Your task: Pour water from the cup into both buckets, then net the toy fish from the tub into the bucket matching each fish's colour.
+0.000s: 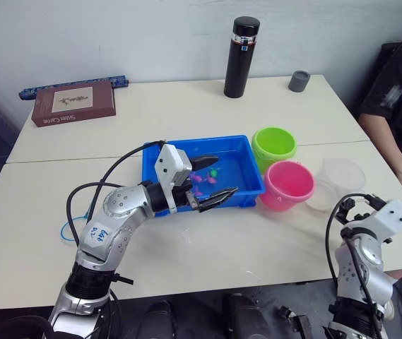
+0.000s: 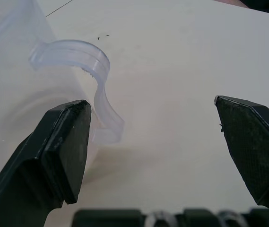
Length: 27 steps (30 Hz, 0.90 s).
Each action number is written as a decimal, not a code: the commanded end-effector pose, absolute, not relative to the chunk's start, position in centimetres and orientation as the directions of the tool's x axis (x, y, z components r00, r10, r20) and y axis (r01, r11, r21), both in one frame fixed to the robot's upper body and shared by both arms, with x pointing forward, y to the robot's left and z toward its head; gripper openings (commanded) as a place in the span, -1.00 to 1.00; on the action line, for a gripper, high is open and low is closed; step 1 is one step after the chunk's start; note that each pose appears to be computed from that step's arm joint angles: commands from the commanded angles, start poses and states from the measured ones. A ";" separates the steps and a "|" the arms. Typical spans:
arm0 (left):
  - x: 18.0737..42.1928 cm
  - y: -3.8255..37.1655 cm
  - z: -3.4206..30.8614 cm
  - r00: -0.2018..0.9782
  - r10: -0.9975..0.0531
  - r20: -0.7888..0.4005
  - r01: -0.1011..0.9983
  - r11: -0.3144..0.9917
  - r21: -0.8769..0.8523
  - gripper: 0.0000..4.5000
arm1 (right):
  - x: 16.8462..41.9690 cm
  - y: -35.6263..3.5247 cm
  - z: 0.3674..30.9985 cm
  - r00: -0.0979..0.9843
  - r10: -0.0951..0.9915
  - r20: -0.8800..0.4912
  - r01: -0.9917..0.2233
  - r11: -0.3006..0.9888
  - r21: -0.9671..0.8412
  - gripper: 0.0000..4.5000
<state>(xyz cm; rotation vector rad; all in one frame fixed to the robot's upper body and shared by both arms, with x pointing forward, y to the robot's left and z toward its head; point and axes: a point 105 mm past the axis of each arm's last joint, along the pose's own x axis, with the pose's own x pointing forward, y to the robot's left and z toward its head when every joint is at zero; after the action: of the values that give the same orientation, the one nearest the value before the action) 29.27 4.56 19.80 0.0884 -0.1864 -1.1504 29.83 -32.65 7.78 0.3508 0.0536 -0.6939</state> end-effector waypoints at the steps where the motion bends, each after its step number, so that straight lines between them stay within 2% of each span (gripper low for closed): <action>1: 28.6 4.5 21.1 0.382 -0.914 0.137 0.887 0.404 0.222 1.00 | 30.0 -33.1 9.3 0.773 -0.626 -0.103 0.622 0.716 0.316 0.97; 27: 28.5 4.5 21.2 0.390 -0.911 0.137 0.883 0.412 0.225 1.00 | 31.0 -33.6 9.5 0.787 -0.610 -0.090 0.604 0.733 0.313 0.97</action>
<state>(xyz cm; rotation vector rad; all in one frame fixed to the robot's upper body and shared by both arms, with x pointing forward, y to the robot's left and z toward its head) 29.09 4.53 20.15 0.1044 -0.2030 -1.1425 30.84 -33.28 8.09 0.3388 0.0337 -0.6820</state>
